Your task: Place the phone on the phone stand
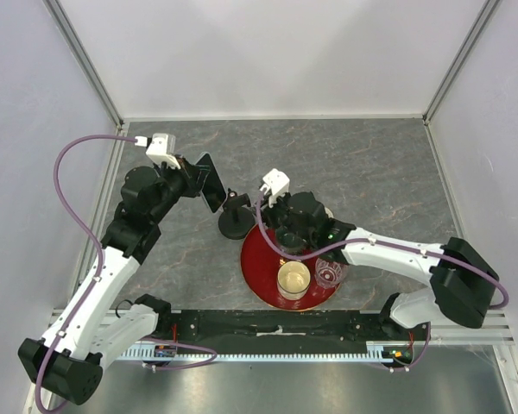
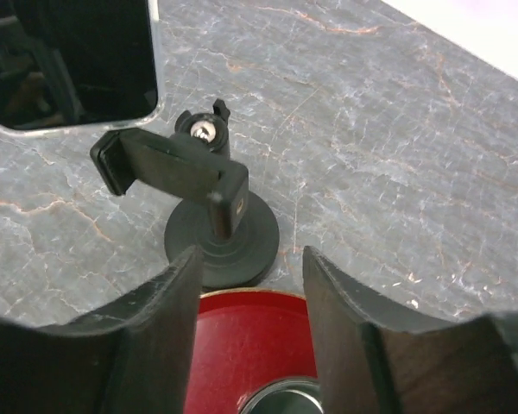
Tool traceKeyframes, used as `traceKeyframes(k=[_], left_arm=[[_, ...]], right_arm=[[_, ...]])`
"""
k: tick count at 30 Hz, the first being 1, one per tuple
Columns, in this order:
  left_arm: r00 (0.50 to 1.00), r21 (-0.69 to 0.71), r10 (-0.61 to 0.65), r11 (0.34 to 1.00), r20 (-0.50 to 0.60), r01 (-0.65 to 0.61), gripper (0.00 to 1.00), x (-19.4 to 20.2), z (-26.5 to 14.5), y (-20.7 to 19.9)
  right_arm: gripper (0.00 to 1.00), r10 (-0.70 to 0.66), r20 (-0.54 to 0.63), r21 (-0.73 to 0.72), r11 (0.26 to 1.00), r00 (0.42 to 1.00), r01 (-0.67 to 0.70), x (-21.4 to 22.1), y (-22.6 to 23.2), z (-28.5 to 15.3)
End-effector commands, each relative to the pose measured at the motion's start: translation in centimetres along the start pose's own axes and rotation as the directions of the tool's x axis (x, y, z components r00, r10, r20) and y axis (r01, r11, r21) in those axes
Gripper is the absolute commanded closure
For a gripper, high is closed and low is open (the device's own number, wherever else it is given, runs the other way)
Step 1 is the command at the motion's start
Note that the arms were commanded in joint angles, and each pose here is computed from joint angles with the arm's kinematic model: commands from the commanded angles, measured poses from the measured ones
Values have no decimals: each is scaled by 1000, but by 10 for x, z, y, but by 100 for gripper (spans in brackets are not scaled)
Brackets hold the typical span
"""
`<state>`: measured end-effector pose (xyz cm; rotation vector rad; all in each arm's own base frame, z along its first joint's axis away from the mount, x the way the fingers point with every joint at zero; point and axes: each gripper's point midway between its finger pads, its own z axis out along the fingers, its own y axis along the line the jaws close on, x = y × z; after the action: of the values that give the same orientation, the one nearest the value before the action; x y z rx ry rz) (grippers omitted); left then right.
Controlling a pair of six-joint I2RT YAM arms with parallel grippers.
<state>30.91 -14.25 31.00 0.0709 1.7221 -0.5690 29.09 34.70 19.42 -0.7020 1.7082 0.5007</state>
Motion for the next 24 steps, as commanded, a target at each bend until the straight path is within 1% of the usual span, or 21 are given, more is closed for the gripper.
traceKeyframes(k=[1, 2, 3, 4, 5, 6, 7, 8, 9, 10, 11, 12, 14, 15, 16, 17, 20, 22, 24], left_arm=[[986, 12, -83, 997, 148, 82, 98, -56, -8, -14], [984, 5, -95, 995, 153, 96, 98, -63, -10, -14], [980, 7, -106, 994, 168, 106, 98, -75, -15, -18], [975, -6, -125, 992, 186, 129, 98, -82, -17, -17], [972, 3, -129, 991, 199, 131, 98, -88, -19, -20], [966, 23, -129, 992, 225, 127, 98, -97, -21, -24], [966, 30, -109, 994, 232, 105, 98, -99, -20, -26], [967, 29, -101, 995, 232, 97, 98, -99, -19, -25], [969, 27, -92, 996, 231, 89, 98, -98, -17, -25], [973, 17, -74, 997, 219, 72, 98, -94, -14, -22], [974, 14, -68, 998, 216, 66, 98, -92, -12, -21], [977, 10, -65, 998, 205, 64, 98, -84, -10, -19], [970, 21, -65, 998, 236, 62, 98, -85, -10, -18], [974, 40, -63, 998, 218, 56, 98, -76, -8, -20], [976, 48, -58, 998, 210, 49, 98, -72, -8, -21], [973, 62, -54, 997, 226, 41, 98, -75, -9, -23], [978, 75, -40, 997, 205, 26, 98, -63, -9, -22], [982, 90, -41, 996, 186, 25, 98, -55, -11, -23], [978, 94, -46, 995, 201, 27, 98, -57, -17, -24]], right_arm=[[36, 16, 163, -63, 998, 986, -6, -27, 2, -14], [34, 16, 163, -56, 998, 986, -7, -20, 0, -17], [33, 27, 207, -59, 998, 978, -15, -28, 0, -19], [31, 61, 227, -82, 996, 972, -43, -30, 4, -22], [30, 83, 234, -105, 993, 969, -59, -23, 8, -25], [30, 108, 287, -124, 989, 952, -75, -35, 10, -26], [32, 121, 290, -128, 988, 949, -87, -34, 13, -26], [34, 123, 290, -126, 988, 949, -90, -33, 14, -24], [38, 121, 317, -102, 990, 941, -93, -36, 15, -25], [47, 121, 339, -83, 992, 933, -99, -37, 15, -25], [51, 117, 339, -80, 992, 934, -95, -26, 16, -26], [54, 126, 402, -95, 991, 907, -96, -39, 18, -30], [55, 129, 409, -97, 991, 903, -97, -32, 22, -30], [54, 132, 430, -100, 990, 893, -99, -36, 23, -31], [52, 129, 423, -94, 991, 897, -98, -33, 23, -28], [52, 126, 412, -91, 991, 902, -96, -29, 23, -24], [52, 112, 434, -59, 994, 894, -96, -30, 22, -24], [53, 99, 443, -30, 995, 891, -95, -31, 17, -23], [56, 99, 443, -3, 994, 891, -109, -31, 13, -20]])
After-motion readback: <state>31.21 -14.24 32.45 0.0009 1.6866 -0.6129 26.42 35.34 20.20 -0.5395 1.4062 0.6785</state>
